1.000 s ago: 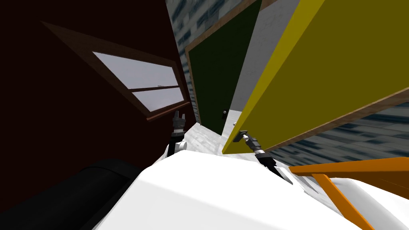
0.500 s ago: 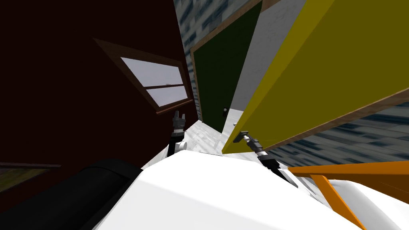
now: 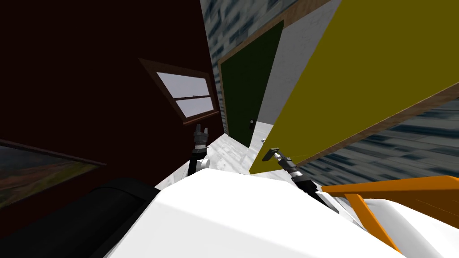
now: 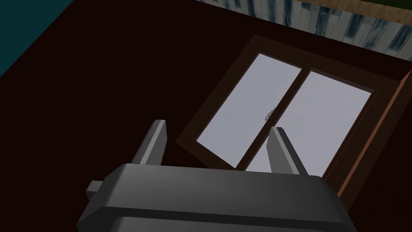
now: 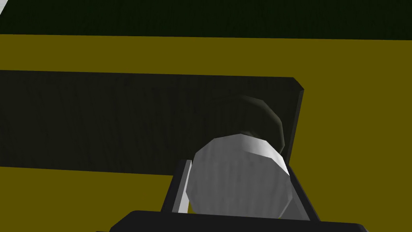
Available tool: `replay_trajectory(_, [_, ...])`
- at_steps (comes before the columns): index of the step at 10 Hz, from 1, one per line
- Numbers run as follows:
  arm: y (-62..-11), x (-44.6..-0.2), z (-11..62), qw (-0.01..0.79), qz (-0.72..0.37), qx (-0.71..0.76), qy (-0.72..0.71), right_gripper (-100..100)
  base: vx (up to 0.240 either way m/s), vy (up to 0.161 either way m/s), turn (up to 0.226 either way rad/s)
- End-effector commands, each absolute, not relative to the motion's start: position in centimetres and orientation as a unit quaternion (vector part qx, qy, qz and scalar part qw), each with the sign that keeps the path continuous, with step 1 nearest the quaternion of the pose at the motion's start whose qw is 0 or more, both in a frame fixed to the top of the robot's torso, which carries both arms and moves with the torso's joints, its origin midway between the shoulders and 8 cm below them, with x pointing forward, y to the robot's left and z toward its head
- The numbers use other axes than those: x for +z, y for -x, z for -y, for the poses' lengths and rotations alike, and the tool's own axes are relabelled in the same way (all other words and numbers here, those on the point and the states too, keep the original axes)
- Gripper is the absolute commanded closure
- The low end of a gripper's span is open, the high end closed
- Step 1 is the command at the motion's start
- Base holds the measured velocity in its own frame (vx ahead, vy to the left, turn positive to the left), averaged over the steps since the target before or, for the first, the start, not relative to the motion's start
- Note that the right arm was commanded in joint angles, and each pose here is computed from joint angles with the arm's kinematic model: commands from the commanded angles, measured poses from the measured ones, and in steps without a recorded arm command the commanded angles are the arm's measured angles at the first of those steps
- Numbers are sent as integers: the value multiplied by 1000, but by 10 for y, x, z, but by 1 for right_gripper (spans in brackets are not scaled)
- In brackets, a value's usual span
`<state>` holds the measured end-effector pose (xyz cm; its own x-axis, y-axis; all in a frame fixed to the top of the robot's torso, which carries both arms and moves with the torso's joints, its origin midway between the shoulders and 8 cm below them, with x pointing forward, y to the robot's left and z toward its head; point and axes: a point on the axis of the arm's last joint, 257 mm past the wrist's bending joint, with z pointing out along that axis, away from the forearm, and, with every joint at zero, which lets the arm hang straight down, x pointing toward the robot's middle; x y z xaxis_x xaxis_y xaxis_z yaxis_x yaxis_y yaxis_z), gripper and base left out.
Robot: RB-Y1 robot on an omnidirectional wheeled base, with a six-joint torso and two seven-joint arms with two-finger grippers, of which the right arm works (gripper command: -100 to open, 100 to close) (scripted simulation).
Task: Pull the door open
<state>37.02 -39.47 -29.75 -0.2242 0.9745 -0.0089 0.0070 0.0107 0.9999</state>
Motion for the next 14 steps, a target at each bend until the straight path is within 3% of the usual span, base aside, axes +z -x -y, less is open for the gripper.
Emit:
replay_trajectory(1, [-369, -297, 391, 436, -560, 554, -435, 100, -178, -87, 136])
replay_trajectory(14, [-354, -296, 392, 411, -578, 574, -410, 100, -177, -97, 116])
